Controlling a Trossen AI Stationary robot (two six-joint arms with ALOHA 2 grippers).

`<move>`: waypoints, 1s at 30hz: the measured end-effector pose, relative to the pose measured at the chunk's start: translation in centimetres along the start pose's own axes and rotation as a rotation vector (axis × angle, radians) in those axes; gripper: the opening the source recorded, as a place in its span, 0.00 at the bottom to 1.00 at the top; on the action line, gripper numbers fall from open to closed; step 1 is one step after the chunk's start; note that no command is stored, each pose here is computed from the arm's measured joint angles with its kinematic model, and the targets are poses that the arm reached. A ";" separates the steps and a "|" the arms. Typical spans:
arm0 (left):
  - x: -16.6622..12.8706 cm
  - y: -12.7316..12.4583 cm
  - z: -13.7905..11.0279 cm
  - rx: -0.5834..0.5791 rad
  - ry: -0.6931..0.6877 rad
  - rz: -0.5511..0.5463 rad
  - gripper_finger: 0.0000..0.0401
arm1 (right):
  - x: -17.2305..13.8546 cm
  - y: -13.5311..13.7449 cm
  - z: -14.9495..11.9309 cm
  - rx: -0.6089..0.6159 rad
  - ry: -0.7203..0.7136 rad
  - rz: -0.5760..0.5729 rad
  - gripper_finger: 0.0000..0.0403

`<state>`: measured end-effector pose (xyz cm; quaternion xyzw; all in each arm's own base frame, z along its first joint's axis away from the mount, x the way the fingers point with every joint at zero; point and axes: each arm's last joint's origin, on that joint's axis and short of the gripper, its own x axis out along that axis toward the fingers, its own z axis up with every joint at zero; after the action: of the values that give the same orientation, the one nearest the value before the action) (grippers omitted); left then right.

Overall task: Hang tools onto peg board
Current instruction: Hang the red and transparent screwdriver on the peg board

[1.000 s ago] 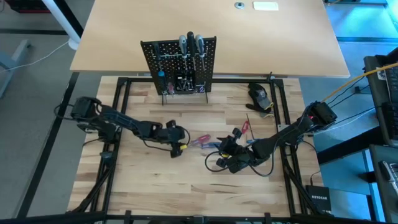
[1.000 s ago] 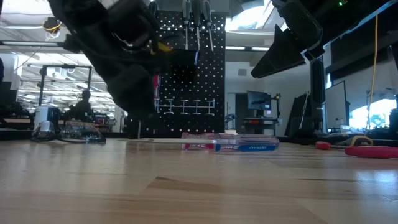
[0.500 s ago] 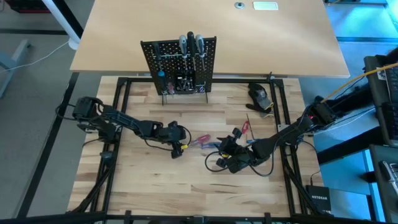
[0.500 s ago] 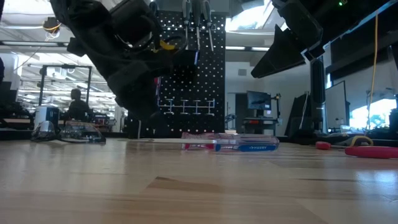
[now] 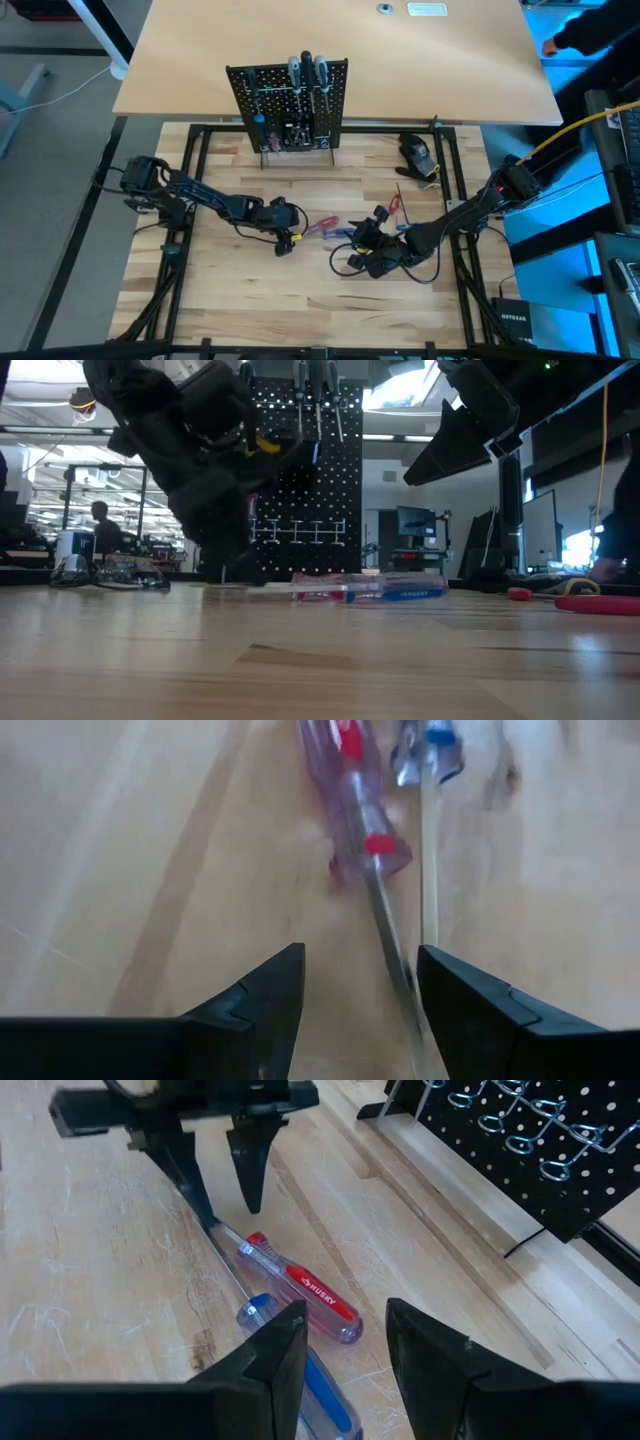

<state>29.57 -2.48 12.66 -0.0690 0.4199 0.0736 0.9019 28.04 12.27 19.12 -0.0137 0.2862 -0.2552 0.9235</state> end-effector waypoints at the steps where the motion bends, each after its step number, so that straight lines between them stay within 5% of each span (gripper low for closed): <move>1: 0.2 0.0 -0.2 0.000 0.010 0.003 0.46 | 0.0 0.0 0.0 0.000 0.000 0.000 0.35; 15: 0.9 0.1 -0.6 -0.008 0.040 0.017 0.43 | 0.0 0.0 0.0 -0.001 0.001 0.000 0.35; 30: 0.8 0.2 -1.0 0.076 0.083 0.022 0.03 | 0.0 0.0 0.0 -0.001 0.004 0.006 0.35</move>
<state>29.27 -2.45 11.43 -0.0331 0.4603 0.0646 0.8848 28.03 12.29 19.10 -0.0127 0.2884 -0.2525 0.9235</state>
